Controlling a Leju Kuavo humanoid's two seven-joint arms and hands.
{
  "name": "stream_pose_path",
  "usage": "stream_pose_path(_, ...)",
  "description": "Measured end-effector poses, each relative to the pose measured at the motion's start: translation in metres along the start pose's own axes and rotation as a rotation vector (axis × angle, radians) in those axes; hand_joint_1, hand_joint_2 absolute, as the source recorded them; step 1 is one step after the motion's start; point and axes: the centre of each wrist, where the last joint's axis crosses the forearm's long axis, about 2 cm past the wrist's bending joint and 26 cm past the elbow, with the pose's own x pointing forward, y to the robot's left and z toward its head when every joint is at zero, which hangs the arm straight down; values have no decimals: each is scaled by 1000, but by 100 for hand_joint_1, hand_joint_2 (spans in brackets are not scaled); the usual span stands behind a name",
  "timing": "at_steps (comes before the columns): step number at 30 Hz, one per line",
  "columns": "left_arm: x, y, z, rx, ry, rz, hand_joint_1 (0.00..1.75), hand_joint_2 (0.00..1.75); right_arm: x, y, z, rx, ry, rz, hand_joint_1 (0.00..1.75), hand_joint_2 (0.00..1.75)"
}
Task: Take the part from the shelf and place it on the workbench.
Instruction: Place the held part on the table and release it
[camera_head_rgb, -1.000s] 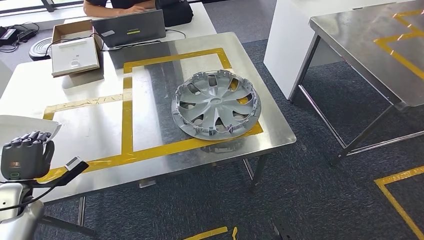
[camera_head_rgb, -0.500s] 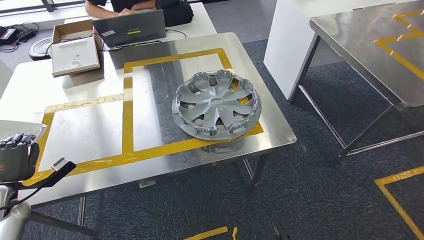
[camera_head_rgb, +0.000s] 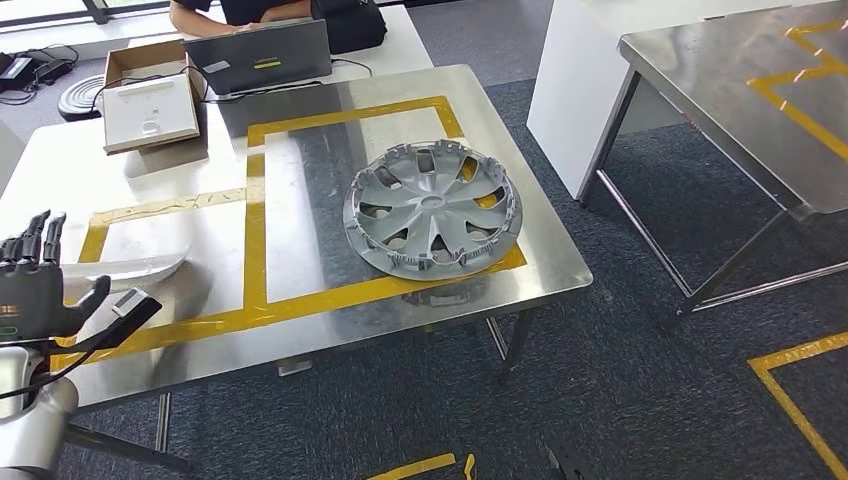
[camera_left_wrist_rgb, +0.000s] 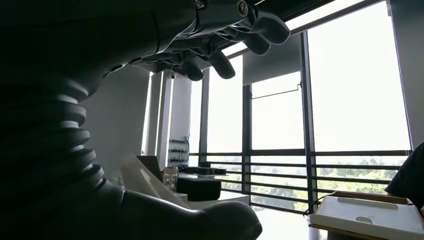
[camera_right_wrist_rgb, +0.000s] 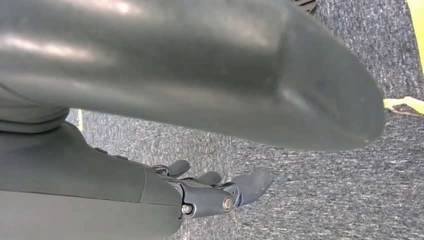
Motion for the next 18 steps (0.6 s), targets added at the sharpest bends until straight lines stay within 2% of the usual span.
stream_pose_path(18,19,-10,4,-25,-59,57,0,0,-1,0,0,17,0,-2,0,0)
